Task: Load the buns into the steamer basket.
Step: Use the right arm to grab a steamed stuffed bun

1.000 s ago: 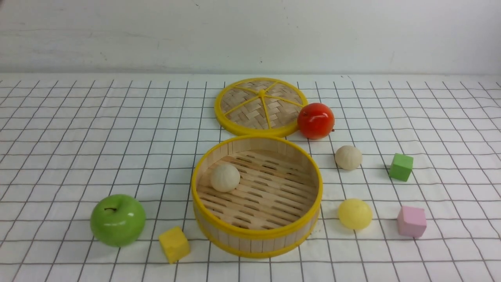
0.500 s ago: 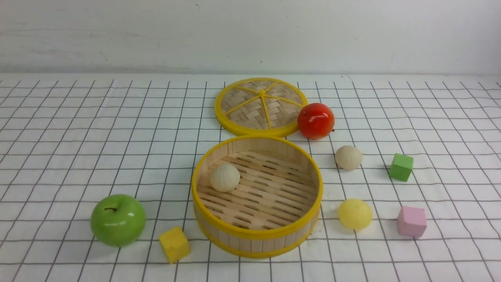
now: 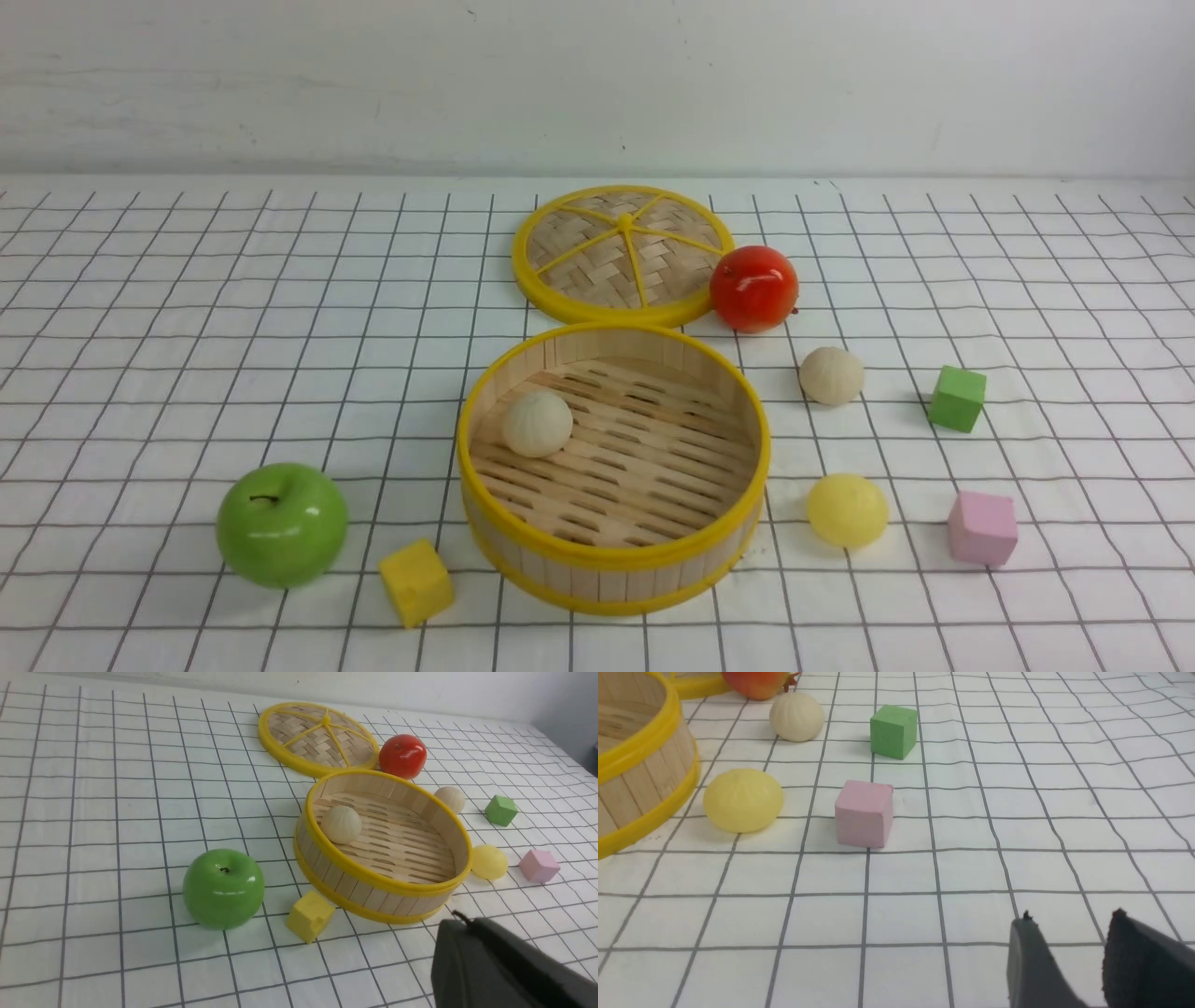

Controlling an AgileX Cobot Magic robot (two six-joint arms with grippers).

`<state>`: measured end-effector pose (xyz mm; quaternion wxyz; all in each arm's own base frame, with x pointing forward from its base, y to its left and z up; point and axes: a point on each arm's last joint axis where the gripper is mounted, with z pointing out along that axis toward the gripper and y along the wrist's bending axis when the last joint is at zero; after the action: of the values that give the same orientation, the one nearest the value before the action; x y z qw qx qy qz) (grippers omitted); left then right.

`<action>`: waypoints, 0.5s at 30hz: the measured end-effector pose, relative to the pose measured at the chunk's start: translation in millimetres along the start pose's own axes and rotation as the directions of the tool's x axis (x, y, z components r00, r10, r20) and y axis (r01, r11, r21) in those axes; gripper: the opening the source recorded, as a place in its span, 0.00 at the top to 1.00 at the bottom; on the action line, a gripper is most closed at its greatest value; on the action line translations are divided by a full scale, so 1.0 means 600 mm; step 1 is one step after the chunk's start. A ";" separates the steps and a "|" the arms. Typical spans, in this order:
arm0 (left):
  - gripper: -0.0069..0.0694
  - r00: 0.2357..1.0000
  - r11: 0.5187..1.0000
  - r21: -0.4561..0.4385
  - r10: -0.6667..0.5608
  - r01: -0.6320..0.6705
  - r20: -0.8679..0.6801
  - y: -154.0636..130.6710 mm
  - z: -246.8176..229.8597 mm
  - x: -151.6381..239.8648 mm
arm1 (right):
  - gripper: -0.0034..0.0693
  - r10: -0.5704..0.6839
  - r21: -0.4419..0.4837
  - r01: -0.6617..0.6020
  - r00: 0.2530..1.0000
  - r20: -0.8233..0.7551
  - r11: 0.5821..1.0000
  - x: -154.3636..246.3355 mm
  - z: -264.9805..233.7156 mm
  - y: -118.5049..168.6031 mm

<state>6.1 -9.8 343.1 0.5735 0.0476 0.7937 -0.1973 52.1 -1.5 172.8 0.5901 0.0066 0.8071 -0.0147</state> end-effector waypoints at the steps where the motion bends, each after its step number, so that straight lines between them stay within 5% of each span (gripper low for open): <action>1: 0.93 1.000 1.000 0.000 0.000 0.000 0.002 0.000 0.000 0.000 | 0.62 0.000 0.000 0.000 1.000 0.000 1.000 0.000 0.000 0.000; 9: 0.93 0.994 0.998 -0.052 0.050 -0.045 0.097 0.009 0.010 -0.005 | 0.62 0.000 0.000 0.000 1.000 0.000 1.000 0.000 0.000 0.000; 15: 0.93 0.968 0.983 -0.184 0.054 -0.009 0.244 0.034 0.047 0.040 | 0.62 0.000 0.000 0.000 1.000 0.000 1.000 0.000 0.000 0.000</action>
<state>29.5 -5.1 308.2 0.6731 -0.0170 0.7296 -0.1196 52.1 -1.5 172.8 0.5901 0.0066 0.8071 -0.0147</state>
